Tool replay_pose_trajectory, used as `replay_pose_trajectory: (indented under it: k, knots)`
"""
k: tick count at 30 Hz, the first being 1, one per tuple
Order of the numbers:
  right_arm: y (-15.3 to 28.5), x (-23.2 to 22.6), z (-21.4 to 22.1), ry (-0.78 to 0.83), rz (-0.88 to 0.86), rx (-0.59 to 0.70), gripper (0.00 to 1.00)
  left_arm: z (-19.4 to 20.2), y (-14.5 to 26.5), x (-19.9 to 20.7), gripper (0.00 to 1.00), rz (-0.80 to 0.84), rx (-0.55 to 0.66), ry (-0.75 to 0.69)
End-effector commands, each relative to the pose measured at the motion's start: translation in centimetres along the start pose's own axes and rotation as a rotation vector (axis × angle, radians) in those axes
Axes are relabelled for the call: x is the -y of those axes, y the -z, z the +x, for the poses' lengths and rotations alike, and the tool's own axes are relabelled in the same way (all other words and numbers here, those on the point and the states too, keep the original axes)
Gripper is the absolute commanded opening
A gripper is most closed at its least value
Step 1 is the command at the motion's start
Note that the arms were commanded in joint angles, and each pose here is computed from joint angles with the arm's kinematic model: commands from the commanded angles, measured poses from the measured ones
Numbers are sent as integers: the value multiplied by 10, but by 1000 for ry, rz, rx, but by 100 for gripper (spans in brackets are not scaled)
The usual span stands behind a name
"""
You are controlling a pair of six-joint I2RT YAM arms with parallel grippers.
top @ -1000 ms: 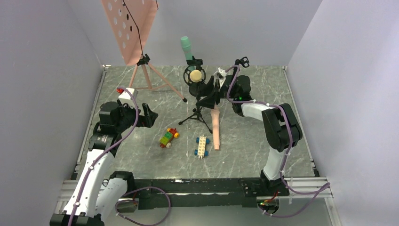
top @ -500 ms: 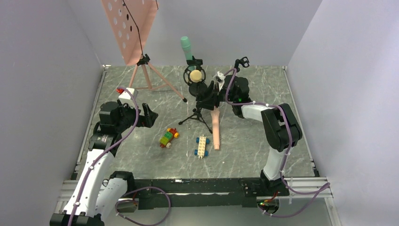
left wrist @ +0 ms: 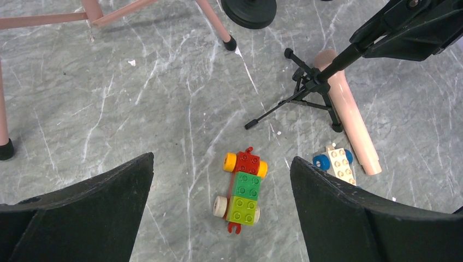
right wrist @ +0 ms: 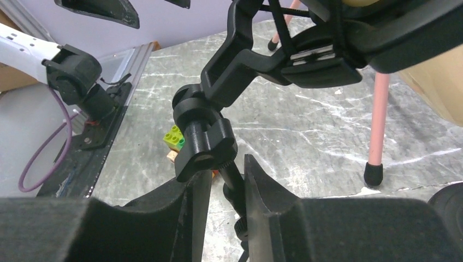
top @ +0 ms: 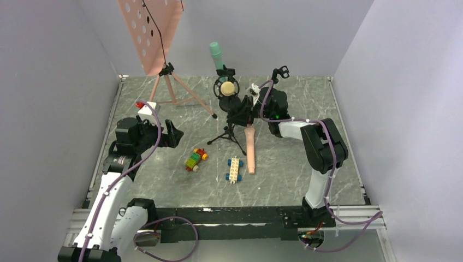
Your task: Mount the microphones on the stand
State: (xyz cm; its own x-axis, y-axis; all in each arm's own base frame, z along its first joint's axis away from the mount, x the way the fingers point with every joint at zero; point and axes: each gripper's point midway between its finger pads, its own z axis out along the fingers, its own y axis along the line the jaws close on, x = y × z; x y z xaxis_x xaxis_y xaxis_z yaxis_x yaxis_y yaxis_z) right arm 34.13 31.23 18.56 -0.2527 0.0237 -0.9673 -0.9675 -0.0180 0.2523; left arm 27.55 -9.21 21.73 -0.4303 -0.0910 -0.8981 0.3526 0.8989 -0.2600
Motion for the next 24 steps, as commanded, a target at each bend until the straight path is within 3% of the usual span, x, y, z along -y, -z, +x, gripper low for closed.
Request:
replay_pose_trajectory:
  k: [1, 6, 11, 24]
  knots:
    - [-6, -11, -11, 81, -69, 16, 32, -10, 0, 2, 99, 15, 38, -20]
    - [-5, -13, -13, 100, -80, 19, 21, -9, -1, 2, 99, 16, 36, -16]
    - [-5, -14, -13, 109, -87, 16, 0, -8, -1, 2, 99, 17, 33, -15]
    - [-1, -17, -32, 150, -115, 49, 0, -8, -1, 2, 99, 19, 30, -16]
